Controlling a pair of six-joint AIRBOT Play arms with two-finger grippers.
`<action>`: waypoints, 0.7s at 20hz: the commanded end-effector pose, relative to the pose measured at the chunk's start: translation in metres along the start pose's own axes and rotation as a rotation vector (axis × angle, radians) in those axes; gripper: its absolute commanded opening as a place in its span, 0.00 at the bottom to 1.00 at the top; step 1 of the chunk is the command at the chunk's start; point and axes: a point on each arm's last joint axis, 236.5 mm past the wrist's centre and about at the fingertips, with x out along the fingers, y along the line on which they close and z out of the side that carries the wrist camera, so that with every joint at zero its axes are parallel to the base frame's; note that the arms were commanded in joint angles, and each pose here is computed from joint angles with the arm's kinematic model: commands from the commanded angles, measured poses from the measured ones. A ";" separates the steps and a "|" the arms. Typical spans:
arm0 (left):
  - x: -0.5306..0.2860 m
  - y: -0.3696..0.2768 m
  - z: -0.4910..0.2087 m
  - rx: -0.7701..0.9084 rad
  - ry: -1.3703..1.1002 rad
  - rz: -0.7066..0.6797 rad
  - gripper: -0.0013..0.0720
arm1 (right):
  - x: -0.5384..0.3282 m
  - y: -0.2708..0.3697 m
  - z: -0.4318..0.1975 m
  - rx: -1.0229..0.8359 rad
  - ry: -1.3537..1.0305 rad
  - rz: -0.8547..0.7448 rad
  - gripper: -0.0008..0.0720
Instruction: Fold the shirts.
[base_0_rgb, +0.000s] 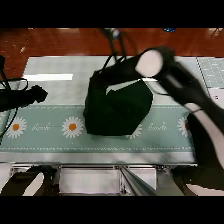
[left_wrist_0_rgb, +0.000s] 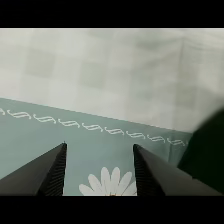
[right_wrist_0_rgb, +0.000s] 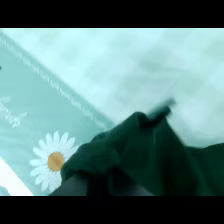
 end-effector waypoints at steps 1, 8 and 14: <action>0.000 0.001 0.000 0.005 -0.001 0.004 0.71 | 0.069 0.009 -0.038 0.135 0.095 0.086 0.58; -0.002 0.007 -0.015 0.058 0.071 0.019 0.71 | -0.096 -0.159 0.029 0.293 -0.095 -0.183 0.57; 0.036 -0.018 -0.096 -0.276 0.353 -0.262 0.71 | -0.222 -0.299 -0.155 0.682 -0.002 -0.606 0.56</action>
